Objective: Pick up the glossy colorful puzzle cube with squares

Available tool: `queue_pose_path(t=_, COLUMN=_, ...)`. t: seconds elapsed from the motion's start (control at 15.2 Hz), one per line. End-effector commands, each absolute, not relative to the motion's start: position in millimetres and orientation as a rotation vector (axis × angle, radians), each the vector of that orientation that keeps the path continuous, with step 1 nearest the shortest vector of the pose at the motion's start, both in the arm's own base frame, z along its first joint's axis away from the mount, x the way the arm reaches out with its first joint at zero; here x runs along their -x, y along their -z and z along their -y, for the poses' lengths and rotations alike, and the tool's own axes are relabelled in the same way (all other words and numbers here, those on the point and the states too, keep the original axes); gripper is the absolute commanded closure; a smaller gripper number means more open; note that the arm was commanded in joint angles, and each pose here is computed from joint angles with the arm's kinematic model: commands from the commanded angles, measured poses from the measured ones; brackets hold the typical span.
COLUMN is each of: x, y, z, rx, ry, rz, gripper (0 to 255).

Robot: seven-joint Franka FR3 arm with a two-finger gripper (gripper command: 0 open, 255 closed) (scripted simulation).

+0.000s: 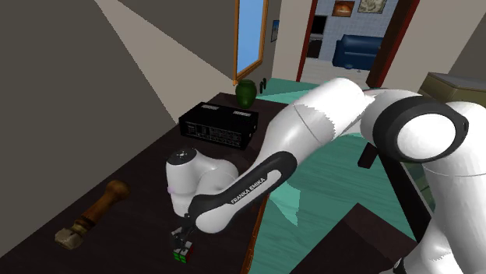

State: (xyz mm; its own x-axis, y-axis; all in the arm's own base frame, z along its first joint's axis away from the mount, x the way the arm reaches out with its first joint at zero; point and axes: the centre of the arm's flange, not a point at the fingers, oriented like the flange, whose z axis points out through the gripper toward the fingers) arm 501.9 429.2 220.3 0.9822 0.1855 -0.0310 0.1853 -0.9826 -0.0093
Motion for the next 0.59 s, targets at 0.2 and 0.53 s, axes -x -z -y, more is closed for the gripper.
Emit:
queue_pose_path(t=0.2, x=-510.4, y=-186.0, z=-461.6, rx=3.122, ry=-0.048, rz=0.320, gripper=0)
queue_pose_path(t=0.53, x=-510.4, y=-159.6, z=-461.6, rx=3.122, ry=-0.048, rz=0.320, gripper=0)
